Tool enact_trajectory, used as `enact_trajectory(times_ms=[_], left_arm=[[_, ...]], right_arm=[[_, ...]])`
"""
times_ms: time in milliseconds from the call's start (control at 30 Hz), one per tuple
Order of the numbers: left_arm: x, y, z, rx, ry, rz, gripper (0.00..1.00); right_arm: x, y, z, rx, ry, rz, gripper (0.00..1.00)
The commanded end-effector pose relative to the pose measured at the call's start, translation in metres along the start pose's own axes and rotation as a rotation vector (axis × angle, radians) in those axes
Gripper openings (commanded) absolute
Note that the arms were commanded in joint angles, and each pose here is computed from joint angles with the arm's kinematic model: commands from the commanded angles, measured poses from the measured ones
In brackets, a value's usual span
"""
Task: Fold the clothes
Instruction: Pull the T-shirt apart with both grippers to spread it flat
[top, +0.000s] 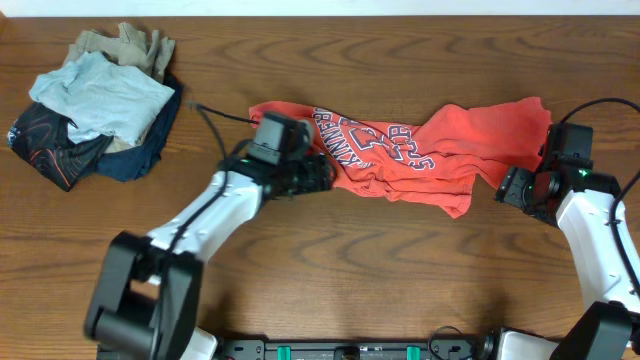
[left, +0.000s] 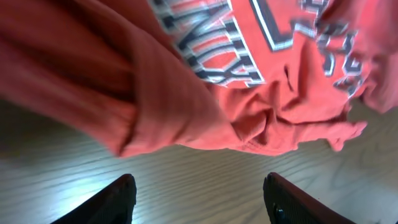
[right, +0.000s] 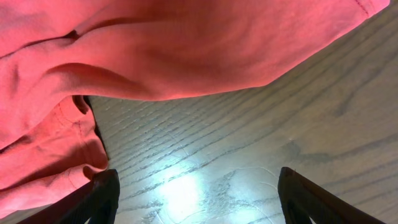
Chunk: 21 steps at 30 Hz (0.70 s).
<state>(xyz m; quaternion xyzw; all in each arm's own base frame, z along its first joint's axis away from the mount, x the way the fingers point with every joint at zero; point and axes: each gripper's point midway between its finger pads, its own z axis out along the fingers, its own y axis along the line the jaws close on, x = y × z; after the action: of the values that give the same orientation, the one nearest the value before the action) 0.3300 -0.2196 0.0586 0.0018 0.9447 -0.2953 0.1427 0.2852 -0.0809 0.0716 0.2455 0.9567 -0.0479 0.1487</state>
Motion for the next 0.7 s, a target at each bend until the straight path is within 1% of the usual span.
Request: enact_trajectory(times_ms=[0,100,200,233,267,300,333,433,467,500,567,600,667], left_arm=[[0.01,-0.005,0.019,0.008,0.035,0.012,0.67],[0.006,0.007,0.032,-0.045,0.011,0.02,0.67],[-0.002,0.03,0.037,-0.162,-0.04,0.017,0.67],[-0.006,0.038,0.036,-0.202,-0.061,0.017,0.66],[-0.009,0.042,0.035,-0.23,-0.079,0.019,0.62],[-0.012,0.046,0.034,-0.251,-0.097,0.021,0.54],[-0.016,0.048,0.033,-0.264,-0.113,0.026,0.49],[-0.021,0.044,0.033,-0.253,-0.136,0.032,0.26],[-0.022,0.044,0.033,-0.25,-0.139,0.033,0.21],[-0.022,0.043,0.034,-0.246,-0.139,0.034,0.19],[-0.022,0.043,0.034,-0.245,-0.139,0.034,0.19],[-0.022,0.042,0.034,-0.239,-0.14,0.034,0.29],[-0.023,0.04,0.034,-0.233,-0.143,0.036,0.63]], right_arm=[[-0.004,0.0,-0.006,-0.008,-0.015,0.019,0.8],[-0.001,-0.001,-0.006,-0.004,-0.002,0.017,0.81],[0.001,-0.001,-0.006,-0.002,0.005,0.016,0.81],[0.001,-0.001,-0.006,-0.002,0.005,0.016,0.81],[0.001,-0.001,-0.006,-0.002,0.005,0.016,0.81],[0.001,-0.001,-0.006,-0.002,0.005,0.016,0.81],[0.001,-0.001,-0.006,-0.002,0.005,0.016,0.81],[0.001,-0.001,-0.006,-0.002,0.005,0.016,0.81],[0.001,-0.001,-0.006,-0.002,0.005,0.016,0.81],[0.001,-0.001,-0.006,-0.002,0.005,0.016,0.81],[0.001,-0.001,-0.006,-0.002,0.005,0.016,0.81],[0.001,-0.001,-0.006,-0.002,0.005,0.016,0.81],[0.001,-0.001,-0.006,-0.002,0.005,0.016,0.81]])
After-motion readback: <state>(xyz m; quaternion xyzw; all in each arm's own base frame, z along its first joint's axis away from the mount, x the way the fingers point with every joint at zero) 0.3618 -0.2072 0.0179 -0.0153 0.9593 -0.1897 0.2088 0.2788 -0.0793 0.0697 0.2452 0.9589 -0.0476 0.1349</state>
